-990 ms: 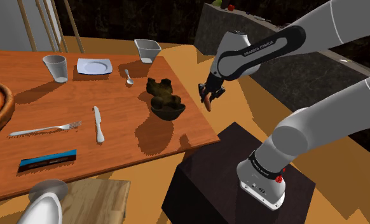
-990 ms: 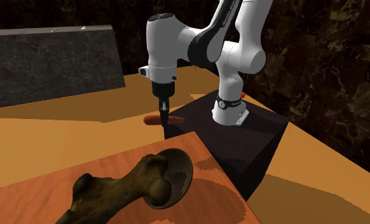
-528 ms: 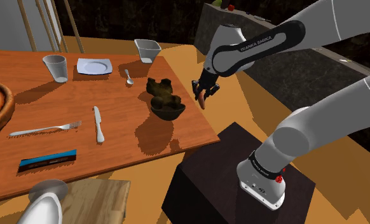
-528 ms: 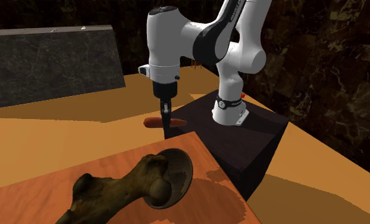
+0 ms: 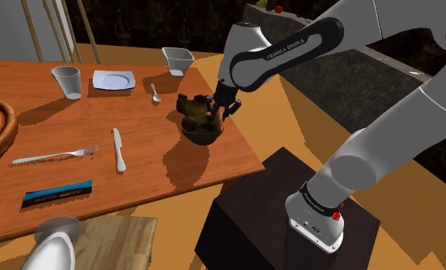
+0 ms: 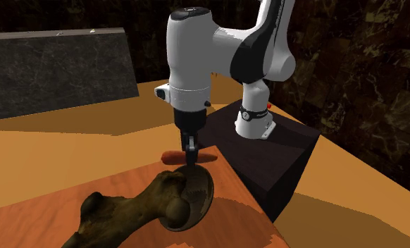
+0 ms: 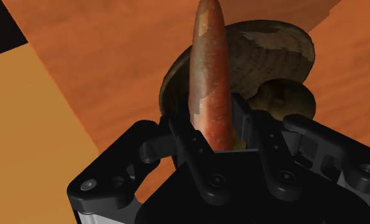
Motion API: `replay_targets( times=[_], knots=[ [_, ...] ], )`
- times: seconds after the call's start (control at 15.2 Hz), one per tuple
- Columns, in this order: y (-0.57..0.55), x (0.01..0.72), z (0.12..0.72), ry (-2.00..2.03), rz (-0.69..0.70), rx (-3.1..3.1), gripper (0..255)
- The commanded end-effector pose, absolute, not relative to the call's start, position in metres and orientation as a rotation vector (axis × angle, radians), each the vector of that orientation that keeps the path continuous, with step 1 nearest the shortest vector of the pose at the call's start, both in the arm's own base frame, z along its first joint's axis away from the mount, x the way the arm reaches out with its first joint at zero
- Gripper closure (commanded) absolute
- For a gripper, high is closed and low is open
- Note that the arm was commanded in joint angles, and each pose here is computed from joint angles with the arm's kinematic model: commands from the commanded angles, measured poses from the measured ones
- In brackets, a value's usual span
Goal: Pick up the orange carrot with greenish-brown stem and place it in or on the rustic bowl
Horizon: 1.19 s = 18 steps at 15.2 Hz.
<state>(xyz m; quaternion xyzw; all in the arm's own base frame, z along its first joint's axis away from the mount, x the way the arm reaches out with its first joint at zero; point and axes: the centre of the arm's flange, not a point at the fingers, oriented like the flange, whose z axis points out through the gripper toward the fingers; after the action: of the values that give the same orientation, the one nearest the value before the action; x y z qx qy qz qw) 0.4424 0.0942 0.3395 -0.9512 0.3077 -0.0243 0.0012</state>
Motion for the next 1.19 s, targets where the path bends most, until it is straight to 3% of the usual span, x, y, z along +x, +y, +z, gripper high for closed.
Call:
replay_targets(
  times=[0.0,0.79,1.12],
  knots=[
    [0.105,0.447,0.334,0.968,-0.075,-2.985,255],
    [0.105,0.447,0.269,0.968,-0.075,-2.985,255],
    [0.105,0.447,0.269,0.968,-0.075,-2.985,255]
  ],
)
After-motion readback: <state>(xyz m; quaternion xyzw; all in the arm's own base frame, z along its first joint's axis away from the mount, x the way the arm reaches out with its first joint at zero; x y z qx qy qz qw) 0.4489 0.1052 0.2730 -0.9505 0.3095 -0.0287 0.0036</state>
